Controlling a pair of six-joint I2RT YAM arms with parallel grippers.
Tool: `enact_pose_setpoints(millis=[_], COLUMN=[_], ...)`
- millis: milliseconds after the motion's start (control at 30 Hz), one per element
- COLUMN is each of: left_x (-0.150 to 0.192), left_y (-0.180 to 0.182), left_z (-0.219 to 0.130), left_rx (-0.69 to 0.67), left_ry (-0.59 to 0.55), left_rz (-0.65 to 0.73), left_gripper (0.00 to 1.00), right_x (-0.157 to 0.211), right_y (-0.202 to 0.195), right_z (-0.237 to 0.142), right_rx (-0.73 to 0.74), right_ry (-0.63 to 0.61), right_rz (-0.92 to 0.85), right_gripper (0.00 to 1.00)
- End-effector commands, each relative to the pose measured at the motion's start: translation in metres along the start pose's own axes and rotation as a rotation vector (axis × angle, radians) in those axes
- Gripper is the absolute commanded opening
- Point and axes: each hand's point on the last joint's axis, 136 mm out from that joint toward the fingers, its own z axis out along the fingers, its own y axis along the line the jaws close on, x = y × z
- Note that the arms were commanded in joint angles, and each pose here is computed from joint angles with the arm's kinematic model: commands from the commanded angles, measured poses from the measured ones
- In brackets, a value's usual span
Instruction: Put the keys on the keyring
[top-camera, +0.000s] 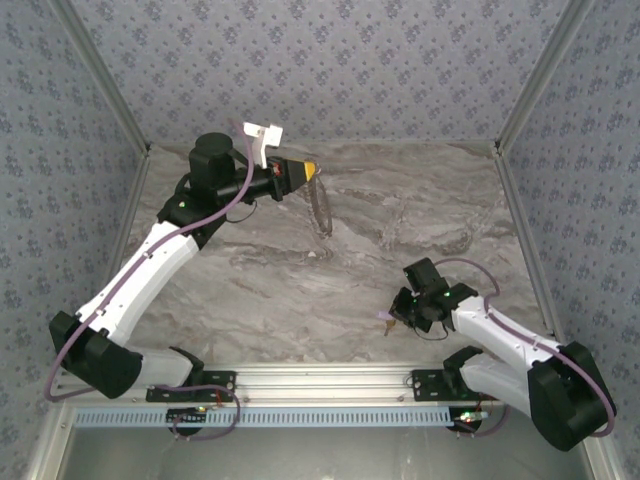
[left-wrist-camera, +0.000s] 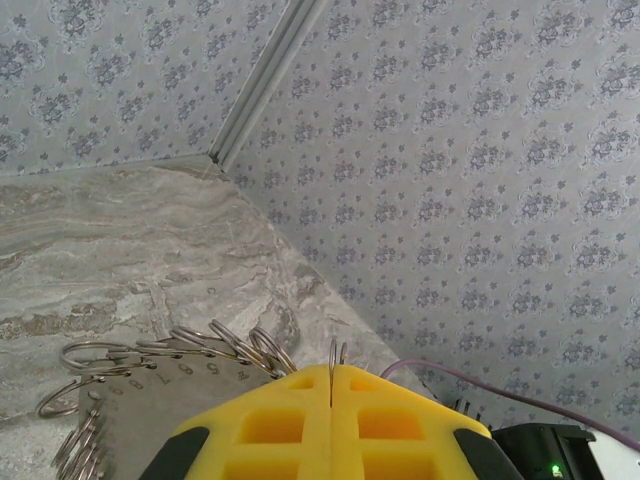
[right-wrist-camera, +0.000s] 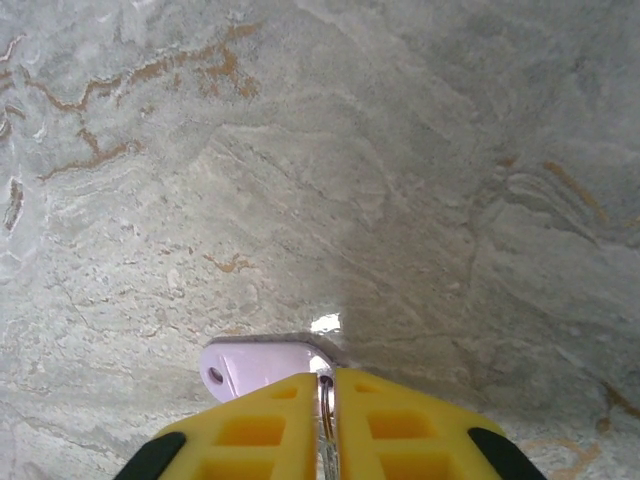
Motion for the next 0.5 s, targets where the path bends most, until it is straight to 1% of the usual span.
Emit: enact_pose_setpoints(millis=[0, 167, 333, 467], left_x=[-0.0109, -0.0109, -0.0114, -0.011], left_y=[-0.014, -0.0156, -0.0167, -0.0168], left_z=[-0.0022, -0.0027, -0.0029, -0.0028], left_rx=[0.06, 0.065, 0.068, 0.069], left_ry=[-0.037, -0.035, -0.035, -0.034], left_rz=[0.036, 0.041, 0.043, 0.043], left_gripper=[0.0, 0.0, 0.0, 0.0], right_x=[-0.0021, -0.0011, -0.0001, 0.0003], right_y=[0.0052, 0.0027, -0.0009, -0.0012], right_z=[-0.0013, 0.0009, 0.0023, 0.0026], right_rx=[-0.01, 0.0, 0.01, 0.012], right_ry=[0.004, 0.01, 0.011, 0.013], right_rz=[-0.003, -0.006, -0.003, -0.005], right_gripper=[0.13, 0.12, 0.19, 0.18])
